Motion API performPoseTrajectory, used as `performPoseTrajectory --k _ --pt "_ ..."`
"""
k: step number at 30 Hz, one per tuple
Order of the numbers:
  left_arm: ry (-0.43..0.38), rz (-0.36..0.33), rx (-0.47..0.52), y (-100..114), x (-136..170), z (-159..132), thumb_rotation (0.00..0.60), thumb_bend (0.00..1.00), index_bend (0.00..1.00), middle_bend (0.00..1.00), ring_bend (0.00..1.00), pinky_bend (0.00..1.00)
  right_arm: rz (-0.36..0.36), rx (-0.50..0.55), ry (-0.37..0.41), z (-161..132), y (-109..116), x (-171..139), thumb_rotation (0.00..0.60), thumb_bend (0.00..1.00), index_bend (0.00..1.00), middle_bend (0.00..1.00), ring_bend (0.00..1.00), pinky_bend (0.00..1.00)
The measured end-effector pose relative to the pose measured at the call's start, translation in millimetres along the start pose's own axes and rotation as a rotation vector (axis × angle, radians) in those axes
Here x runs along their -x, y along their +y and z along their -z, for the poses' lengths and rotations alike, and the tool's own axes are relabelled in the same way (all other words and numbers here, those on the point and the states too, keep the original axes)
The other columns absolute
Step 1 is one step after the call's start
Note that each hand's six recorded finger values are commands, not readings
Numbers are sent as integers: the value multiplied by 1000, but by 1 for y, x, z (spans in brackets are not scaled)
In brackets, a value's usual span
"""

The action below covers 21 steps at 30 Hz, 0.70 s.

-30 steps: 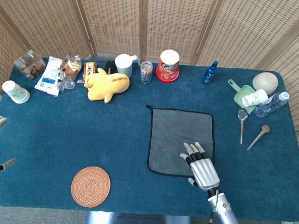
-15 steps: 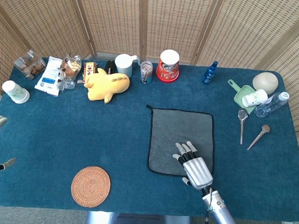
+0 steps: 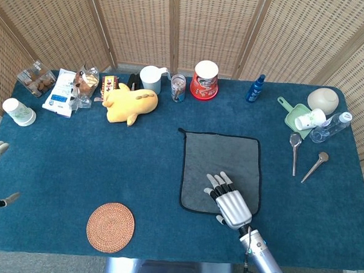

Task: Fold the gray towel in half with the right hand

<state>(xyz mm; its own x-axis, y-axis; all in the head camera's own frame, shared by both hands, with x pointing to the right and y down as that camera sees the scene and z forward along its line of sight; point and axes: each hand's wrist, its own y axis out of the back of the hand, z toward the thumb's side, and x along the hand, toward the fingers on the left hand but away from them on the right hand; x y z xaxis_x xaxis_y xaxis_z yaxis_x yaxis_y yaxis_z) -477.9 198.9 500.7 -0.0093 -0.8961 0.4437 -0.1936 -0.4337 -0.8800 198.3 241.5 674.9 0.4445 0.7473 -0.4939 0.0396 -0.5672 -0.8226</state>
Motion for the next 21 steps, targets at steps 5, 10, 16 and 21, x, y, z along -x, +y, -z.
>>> performPoseTrajectory --k 5,10,16,21 --pt "-1 1 1 0 0 0 600 113 0 0 0 0 7 -3 -1 0 0 2 600 154 291 0 0 0" --pt "-2 3 1 0 0 0 600 113 0 0 0 0 19 -19 -4 1 0 4 600 240 307 0 0 0" --pt "-1 2 1 0 0 0 600 113 0 0 0 0 38 -22 -9 2 1 5 600 306 335 0 0 0" --pt "-2 5 0 -1 0 -1 600 113 0 0 0 0 35 -22 -7 3 -2 5 600 335 353 0 0 0"
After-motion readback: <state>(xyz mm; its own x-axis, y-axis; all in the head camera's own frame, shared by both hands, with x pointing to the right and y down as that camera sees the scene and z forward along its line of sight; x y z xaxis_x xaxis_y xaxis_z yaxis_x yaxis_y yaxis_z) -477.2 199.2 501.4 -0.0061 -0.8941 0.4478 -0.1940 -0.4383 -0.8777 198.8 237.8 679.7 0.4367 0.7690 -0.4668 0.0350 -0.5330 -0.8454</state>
